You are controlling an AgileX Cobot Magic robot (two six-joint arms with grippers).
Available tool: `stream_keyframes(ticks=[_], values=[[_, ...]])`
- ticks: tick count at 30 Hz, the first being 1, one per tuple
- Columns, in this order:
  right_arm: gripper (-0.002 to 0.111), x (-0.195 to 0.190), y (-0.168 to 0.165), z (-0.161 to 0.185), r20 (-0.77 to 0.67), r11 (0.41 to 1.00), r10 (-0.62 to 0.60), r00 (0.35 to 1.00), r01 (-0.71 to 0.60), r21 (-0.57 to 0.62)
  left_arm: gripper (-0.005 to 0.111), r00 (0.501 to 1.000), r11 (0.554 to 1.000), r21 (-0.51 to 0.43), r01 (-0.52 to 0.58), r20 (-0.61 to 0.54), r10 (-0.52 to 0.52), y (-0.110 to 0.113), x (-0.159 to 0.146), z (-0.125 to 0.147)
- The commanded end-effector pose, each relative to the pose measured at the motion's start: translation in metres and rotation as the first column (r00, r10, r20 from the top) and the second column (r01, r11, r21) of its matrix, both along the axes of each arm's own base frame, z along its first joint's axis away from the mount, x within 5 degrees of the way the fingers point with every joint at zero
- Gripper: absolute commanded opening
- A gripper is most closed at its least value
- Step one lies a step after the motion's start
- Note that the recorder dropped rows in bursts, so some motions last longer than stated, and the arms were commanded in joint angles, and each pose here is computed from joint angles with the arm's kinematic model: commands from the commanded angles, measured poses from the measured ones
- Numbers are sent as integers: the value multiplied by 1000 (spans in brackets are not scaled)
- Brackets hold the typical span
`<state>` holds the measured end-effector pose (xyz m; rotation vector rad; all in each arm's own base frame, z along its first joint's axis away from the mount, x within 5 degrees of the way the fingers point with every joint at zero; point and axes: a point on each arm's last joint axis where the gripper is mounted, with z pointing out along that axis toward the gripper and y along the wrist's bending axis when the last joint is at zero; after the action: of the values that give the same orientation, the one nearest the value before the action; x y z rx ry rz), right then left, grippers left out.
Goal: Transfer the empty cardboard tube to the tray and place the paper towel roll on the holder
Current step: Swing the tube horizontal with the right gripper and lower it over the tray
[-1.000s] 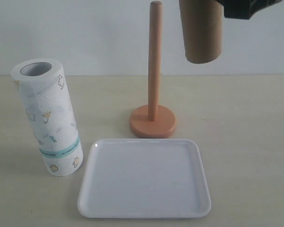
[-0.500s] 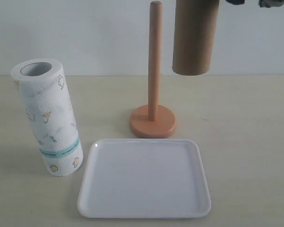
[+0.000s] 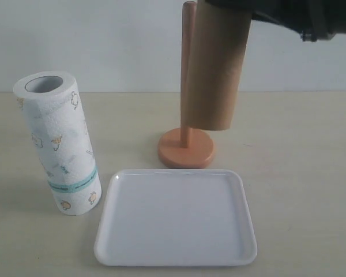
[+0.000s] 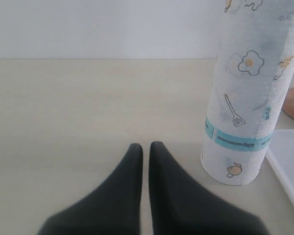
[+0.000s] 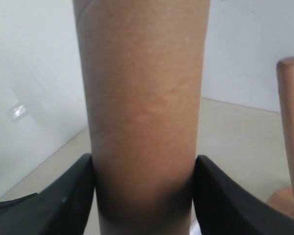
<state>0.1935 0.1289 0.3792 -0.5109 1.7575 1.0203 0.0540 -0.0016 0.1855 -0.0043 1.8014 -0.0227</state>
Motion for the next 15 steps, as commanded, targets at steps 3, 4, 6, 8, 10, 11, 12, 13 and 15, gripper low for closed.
stream_keyframes(ticks=[3, 4, 6, 8, 10, 11, 12, 13, 15], values=[[0, 0, -5, -47, -142, 996, -74, 987, 80, 37, 4, 1000, 1000, 3, -5, 2, 5, 0, 0, -1], [0, -1, -5, -50, -158, 995, -81, 984, 89, 41, 4, 1000, 1000, 3, -5, 2, 5, 0, 0, -1], [0, -2, -5, -56, -172, 995, -79, 982, 87, 44, 4, 1000, 1000, 3, -5, 2, 5, 0, 0, -1], [0, -3, -5, -56, -173, 996, -67, 983, 75, 42, 4, 1000, 1000, 3, -5, 2, 5, 0, 0, -1], [0, -3, -5, -56, -172, 997, -62, 983, 70, 41, 4, 1000, 1000, 3, -5, 2, 5, 0, 0, -1], [0, -3, -4, -57, -168, 997, -59, 984, 66, 33, 4, 1000, 1000, 3, -5, 2, 5, 0, 0, -1], [0, -3, -5, -58, -149, 998, -57, 987, 59, 10, 4, 1000, 1000, 3, -5, 2, 5, 0, 0, -1], [0, -3, -5, -58, -86, 998, -50, 995, 47, -35, 4, 1000, 1000, 3, -5, 2, 5, 0, 0, -1], [0, -6, -4, -55, 80, 991, -4, 997, 15, -130, 4, 1000, 1000, 3, -5, 2, 5, 0, 0, -1]])
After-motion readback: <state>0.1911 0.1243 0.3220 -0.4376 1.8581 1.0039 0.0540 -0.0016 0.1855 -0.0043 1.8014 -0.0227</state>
